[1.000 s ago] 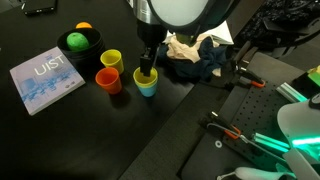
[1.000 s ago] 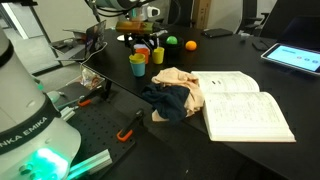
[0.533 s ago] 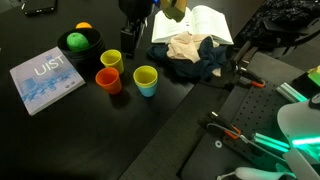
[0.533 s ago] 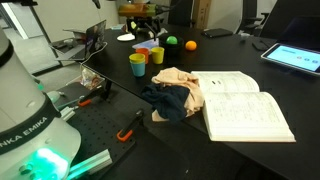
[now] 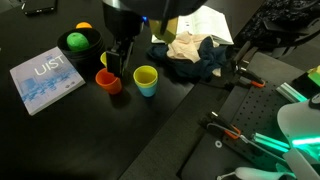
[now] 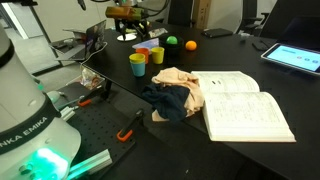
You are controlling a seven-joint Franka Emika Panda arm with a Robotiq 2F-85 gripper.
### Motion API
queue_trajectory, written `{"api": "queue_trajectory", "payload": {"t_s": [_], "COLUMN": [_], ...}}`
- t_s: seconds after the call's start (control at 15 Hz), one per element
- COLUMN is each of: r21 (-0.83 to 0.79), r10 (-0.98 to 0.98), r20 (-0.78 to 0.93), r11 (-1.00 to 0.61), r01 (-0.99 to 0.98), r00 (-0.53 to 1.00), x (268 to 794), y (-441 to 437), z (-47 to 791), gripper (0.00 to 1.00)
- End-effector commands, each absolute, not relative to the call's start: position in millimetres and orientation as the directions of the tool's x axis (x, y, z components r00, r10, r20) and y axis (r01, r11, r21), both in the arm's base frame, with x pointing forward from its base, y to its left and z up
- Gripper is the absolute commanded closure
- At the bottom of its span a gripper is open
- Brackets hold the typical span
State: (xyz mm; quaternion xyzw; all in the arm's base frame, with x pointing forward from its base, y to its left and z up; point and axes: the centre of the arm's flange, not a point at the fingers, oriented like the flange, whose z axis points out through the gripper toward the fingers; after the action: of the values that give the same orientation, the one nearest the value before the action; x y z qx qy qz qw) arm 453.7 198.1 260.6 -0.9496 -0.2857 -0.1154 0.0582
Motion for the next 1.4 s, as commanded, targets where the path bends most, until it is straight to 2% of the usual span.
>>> {"api": "queue_trajectory", "payload": {"t_s": [0.0, 0.4, 1.0, 1.2, 1.33], "r21": [-0.054, -0.028, 0.292, 0.323, 0.259], "r10": [0.544, 0.582, 0.664, 0.672, 0.664], "r20": [0.301, 0.353, 0.411, 0.393, 0.273], "r11": [-0.81, -0.776, -0.745, -0.74, -0.747], "r01": [0.583, 0.63, 0.6, 0.59, 0.612], "r00": [0.783, 0.732, 0.625, 0.627, 0.696], "x": [459, 474, 553, 563, 565], "y": [234, 292, 280, 271, 265], "z": [253, 240, 191, 184, 184], "gripper": [0.0, 0.0, 0.0, 0.0, 0.0]}}
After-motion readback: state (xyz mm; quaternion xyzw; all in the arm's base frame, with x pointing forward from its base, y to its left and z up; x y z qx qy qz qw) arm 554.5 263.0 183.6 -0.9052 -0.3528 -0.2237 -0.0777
